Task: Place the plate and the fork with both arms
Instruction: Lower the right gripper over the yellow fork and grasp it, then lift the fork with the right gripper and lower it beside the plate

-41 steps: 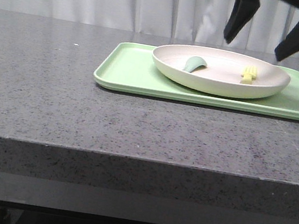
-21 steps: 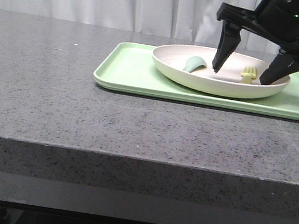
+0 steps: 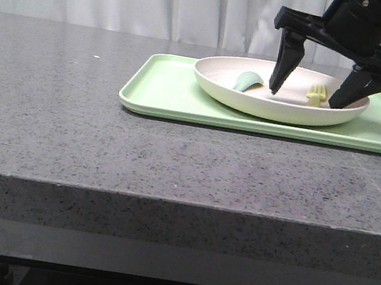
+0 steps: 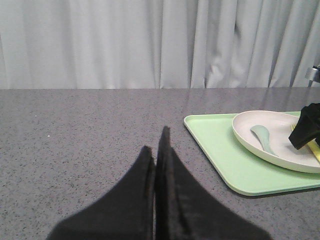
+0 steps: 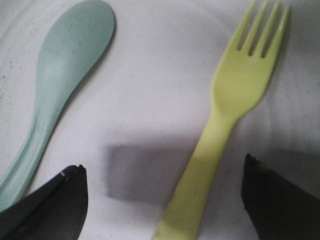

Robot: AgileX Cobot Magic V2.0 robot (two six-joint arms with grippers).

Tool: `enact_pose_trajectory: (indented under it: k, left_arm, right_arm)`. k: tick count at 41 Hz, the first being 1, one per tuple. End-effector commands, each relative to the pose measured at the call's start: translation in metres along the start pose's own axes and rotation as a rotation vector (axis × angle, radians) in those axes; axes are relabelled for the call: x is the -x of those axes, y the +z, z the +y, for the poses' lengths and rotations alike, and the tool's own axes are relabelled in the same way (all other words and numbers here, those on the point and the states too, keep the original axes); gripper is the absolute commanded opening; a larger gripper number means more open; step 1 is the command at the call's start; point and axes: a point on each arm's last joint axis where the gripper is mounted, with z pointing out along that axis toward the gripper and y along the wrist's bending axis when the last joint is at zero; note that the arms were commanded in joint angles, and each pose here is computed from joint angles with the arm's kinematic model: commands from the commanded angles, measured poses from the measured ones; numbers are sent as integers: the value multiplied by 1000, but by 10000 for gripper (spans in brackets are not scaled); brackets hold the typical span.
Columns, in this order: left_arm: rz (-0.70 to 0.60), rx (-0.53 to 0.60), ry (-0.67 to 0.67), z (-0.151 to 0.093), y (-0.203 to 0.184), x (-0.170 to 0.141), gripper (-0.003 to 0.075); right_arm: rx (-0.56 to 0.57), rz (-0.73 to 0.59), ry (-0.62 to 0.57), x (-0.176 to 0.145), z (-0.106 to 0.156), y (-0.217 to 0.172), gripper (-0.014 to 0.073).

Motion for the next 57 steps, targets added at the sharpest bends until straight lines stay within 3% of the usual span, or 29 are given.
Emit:
enact_pose_trajectory:
  k: [1,8,11,20,31,38,46,57]
  left_arm:
    - [-104,-5,0,-1,-1,16,-18]
    - [-104,-5,0,-1,-1,16,-18]
    - [-104,-5,0,-1,-1,16,-18]
    - [-104,-5,0,-1,-1,16,-18]
    - [-104,-5,0,-1,-1,16,-18]
    - [-104,-5,0,-1,-1,16,-18]
    - [-104,-5,0,-1,-1,16,-18]
    - [-104,-5,0,-1,-1,16,-18]
  right_arm:
    - [25,-82,-8,11,6,-25,643]
    - [24,-73,-8,10,6,-25,624]
    - [22,-63,-8,9,6,-25,554]
    - [21,-57,-8,8,6,-25,235]
    - [22,-60,-7,9,6,-25,58]
    - [25,-71,-8,9,6,-27,1]
    - [37,-157,-2,15,4,-52,3]
    - [-15,-285,-5,25,-29,-105,3]
